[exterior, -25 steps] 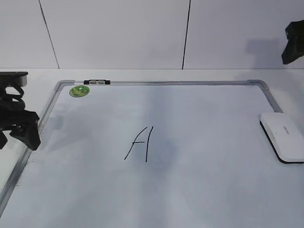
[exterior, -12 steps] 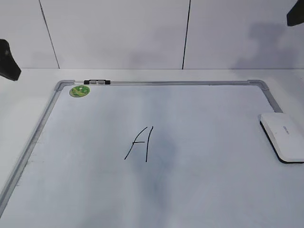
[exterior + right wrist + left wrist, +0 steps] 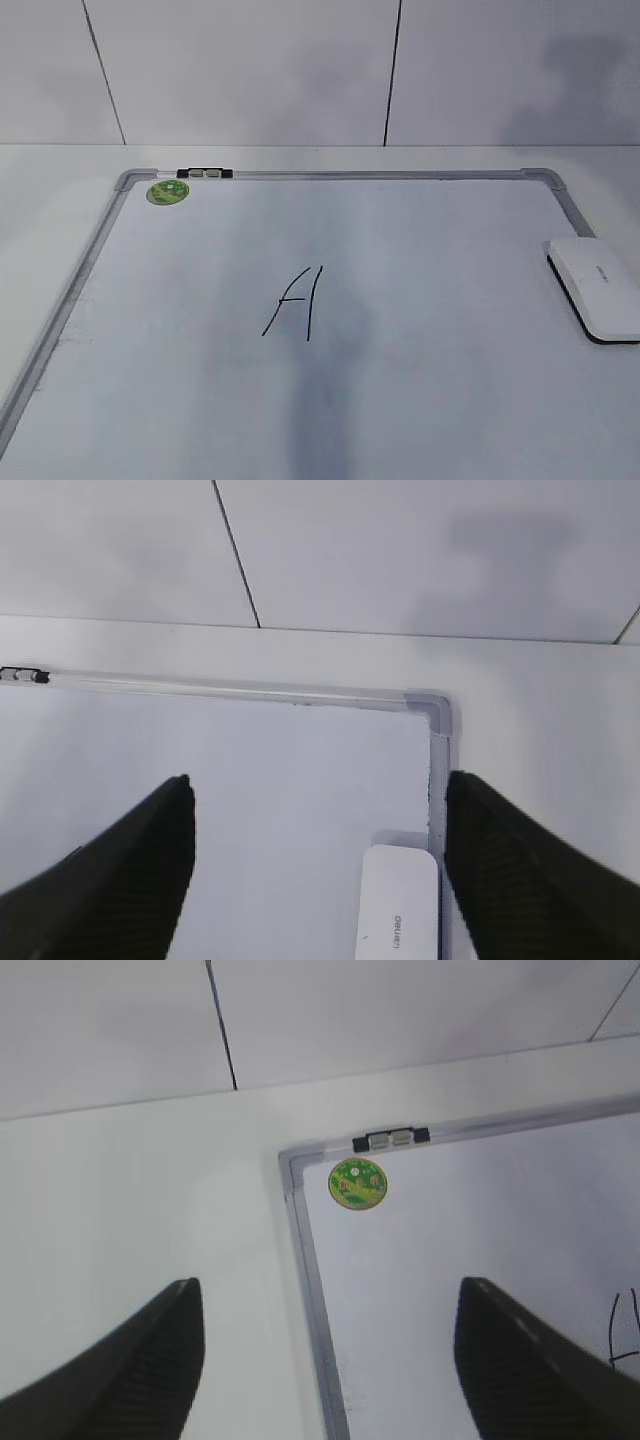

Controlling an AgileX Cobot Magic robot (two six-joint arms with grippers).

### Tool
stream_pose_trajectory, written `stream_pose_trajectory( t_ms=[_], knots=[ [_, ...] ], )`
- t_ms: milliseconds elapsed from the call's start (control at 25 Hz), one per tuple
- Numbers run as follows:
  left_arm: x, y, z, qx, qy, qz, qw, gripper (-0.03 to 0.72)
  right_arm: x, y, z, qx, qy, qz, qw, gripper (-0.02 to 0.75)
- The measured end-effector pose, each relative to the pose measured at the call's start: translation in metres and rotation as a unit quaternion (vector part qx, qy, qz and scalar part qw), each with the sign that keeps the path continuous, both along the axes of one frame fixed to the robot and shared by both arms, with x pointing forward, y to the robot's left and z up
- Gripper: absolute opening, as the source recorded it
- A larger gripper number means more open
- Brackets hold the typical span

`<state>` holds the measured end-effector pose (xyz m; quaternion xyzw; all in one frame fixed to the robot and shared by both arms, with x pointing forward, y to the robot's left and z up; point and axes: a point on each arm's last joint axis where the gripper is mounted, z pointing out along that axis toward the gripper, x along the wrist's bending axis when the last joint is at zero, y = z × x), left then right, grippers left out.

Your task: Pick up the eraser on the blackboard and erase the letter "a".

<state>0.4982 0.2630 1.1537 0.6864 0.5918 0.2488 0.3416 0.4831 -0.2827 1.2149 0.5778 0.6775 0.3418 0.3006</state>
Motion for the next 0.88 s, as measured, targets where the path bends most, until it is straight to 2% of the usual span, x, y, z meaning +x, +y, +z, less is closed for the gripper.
stream_pose_trajectory(
  t_ms=[280,480,600,880],
  knots=[
    [-0.029,0.004,0.028,-0.006,-0.061,0.000,0.998,0.577,-0.045,-0.001,0.026,0.000,-0.059,0.002,0.998,0.592],
    [-0.053,0.006,0.038,0.001,-0.086,-0.008,0.996,0.575,-0.080,-0.002,0.027,-0.002,-0.084,0.004,0.996,0.592],
    [-0.069,0.008,0.034,0.001,-0.089,-0.008,0.996,0.575,-0.098,-0.003,0.021,-0.002,-0.089,0.004,0.996,0.592],
    [-0.110,0.013,-0.006,0.003,-0.073,-0.008,0.997,0.574,-0.135,-0.004,-0.007,-0.003,-0.087,0.004,0.996,0.592]
  ],
)
